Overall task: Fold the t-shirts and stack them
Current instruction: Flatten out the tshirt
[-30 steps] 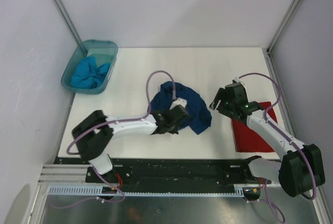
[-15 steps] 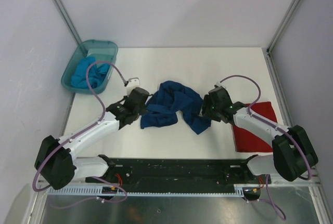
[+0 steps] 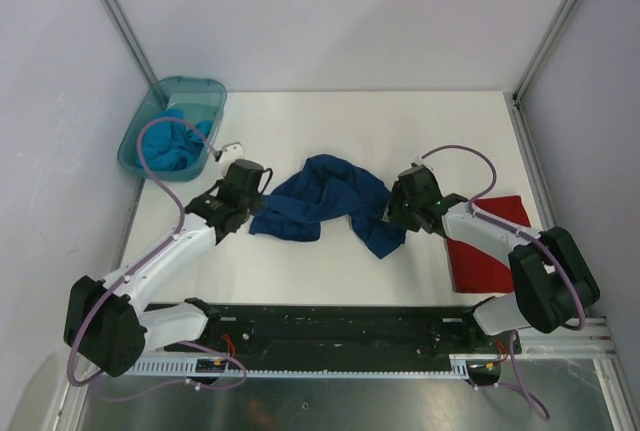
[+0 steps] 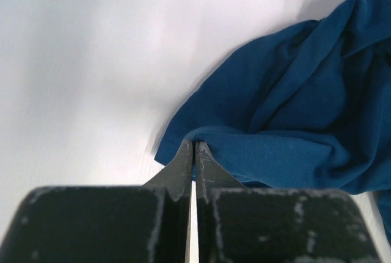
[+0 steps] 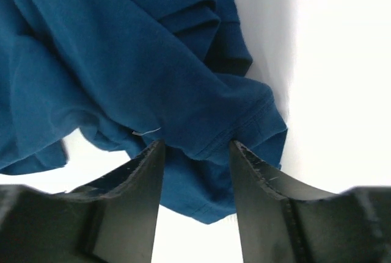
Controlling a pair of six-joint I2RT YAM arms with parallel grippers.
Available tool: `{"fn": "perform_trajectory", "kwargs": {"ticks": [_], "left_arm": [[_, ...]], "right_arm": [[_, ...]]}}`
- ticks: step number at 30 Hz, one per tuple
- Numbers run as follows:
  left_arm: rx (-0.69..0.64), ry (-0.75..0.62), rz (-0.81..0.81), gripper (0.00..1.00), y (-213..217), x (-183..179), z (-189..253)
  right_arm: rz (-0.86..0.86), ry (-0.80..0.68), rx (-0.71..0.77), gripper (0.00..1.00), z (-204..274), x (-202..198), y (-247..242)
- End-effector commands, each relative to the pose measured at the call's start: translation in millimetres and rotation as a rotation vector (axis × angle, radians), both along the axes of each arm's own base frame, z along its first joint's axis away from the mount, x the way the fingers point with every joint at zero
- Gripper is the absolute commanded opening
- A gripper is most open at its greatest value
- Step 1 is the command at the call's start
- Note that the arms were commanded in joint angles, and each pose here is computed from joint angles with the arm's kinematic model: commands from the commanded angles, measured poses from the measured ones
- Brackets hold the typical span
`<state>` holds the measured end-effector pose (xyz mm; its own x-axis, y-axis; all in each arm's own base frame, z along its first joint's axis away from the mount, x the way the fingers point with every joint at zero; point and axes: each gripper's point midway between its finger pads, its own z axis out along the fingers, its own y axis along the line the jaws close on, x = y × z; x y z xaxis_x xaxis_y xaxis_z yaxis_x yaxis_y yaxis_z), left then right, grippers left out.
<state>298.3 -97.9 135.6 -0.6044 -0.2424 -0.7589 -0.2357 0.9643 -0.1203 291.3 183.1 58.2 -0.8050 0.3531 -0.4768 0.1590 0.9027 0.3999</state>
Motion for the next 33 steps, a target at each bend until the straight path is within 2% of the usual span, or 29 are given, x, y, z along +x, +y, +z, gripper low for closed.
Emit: {"fn": "perform_trajectory", "kwargs": {"ticks": [1, 7, 10, 15, 17, 22, 24, 28, 33], "left_arm": [[-0.037, -0.079, 0.035, 0.00, 14.5, 12.0, 30.0], [-0.033, -0.105, 0.058, 0.00, 30.7, 16.1, 42.7], [-0.030, -0.108, 0.072, 0.00, 38.5, 15.4, 44.2], [-0.025, -0.105, 0.087, 0.00, 47.7, 12.2, 43.1], [-0.022, -0.101, 0.089, 0.00, 49.6, 11.0, 41.8], [-0.021, -0.090, 0.084, 0.00, 51.2, 8.0, 38.0], [-0.022, -0.082, 0.079, 0.00, 50.3, 7.7, 35.6], [-0.031, -0.079, 0.072, 0.00, 48.1, 7.9, 35.4], [-0.038, -0.078, 0.064, 0.00, 45.6, 9.4, 36.7]], "right_arm": [[-0.050, -0.037, -0.010, 0.47, 0.8, 21.0, -7.1], [-0.118, -0.063, -0.083, 0.17, 4.1, 55.7, -32.1], [-0.172, -0.086, -0.111, 0.06, 13.2, 81.9, -50.8], [-0.210, -0.112, -0.131, 0.03, 24.9, 118.0, -67.4], [-0.208, -0.107, -0.141, 0.08, 27.0, 125.6, -70.5], [-0.152, -0.107, -0.149, 0.43, 44.4, 117.8, -68.6], [-0.118, -0.102, -0.173, 0.52, 52.2, 105.0, -66.8], [0.001, -0.129, -0.171, 0.58, 62.1, 72.6, -47.0], [0.138, -0.099, -0.123, 0.60, 38.4, 42.7, -23.4]]}}
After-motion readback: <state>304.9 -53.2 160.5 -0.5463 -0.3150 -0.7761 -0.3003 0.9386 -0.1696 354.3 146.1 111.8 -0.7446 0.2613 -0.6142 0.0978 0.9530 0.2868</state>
